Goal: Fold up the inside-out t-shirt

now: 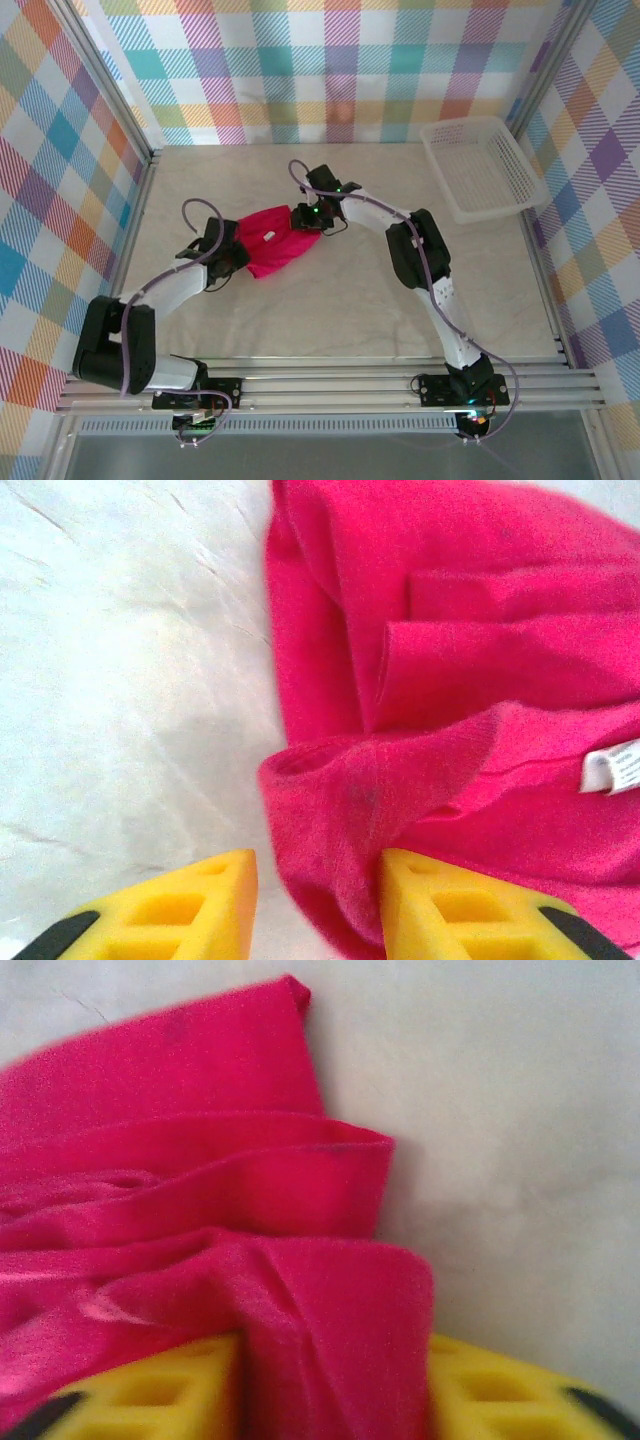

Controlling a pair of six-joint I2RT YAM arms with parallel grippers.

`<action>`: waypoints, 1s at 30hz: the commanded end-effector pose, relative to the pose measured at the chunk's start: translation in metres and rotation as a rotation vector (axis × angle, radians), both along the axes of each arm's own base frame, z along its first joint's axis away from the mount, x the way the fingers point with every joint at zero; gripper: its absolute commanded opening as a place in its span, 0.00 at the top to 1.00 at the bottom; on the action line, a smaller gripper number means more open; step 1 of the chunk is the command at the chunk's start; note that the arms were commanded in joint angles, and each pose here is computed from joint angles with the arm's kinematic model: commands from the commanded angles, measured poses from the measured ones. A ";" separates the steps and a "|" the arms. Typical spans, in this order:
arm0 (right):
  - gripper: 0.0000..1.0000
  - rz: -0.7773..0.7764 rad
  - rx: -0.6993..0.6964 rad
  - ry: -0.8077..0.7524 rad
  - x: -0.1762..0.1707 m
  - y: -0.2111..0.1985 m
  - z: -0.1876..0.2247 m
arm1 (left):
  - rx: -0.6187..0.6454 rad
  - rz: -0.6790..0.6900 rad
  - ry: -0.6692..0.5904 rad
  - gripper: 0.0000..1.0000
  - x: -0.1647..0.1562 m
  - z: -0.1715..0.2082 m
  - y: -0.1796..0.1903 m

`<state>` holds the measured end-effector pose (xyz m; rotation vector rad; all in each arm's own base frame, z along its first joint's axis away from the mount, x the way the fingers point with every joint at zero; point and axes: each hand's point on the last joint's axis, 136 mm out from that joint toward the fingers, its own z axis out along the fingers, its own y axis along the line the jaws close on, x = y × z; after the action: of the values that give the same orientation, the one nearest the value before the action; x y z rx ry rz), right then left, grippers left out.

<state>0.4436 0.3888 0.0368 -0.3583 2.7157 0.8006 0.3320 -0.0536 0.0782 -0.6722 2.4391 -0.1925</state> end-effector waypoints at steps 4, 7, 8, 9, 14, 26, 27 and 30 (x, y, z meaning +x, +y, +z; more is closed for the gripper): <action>0.34 0.000 -0.061 -0.124 -0.006 -0.026 0.090 | 0.055 0.063 0.006 0.61 -0.009 0.036 0.019; 0.34 -0.006 -0.038 -0.158 -0.012 -0.029 0.111 | -0.034 0.028 -0.007 0.56 -0.002 0.038 0.002; 0.38 0.000 -0.006 -0.156 -0.015 -0.025 0.114 | -0.058 0.021 -0.006 0.56 0.001 0.036 -0.003; 0.43 0.003 0.034 -0.147 -0.017 -0.018 0.116 | -0.073 0.020 0.001 0.56 0.004 0.033 -0.006; 0.72 0.021 0.203 -0.042 -0.024 0.020 0.100 | -0.112 0.024 0.081 0.66 0.035 0.003 -0.010; 0.74 -0.157 0.185 0.173 -0.003 0.043 -0.013 | -0.035 -0.077 0.201 0.76 0.123 -0.046 0.000; 0.75 -0.162 0.184 0.177 0.000 0.045 -0.016 | -0.035 -0.074 0.201 0.75 0.124 -0.046 0.001; 0.75 -0.157 0.187 0.179 0.008 0.054 -0.015 | -0.023 -0.065 0.186 0.68 0.127 -0.040 0.011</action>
<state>0.4545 0.4381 0.0481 -0.0920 2.6857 1.1023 0.4618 -0.0491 0.0365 -0.6723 2.6090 -0.2031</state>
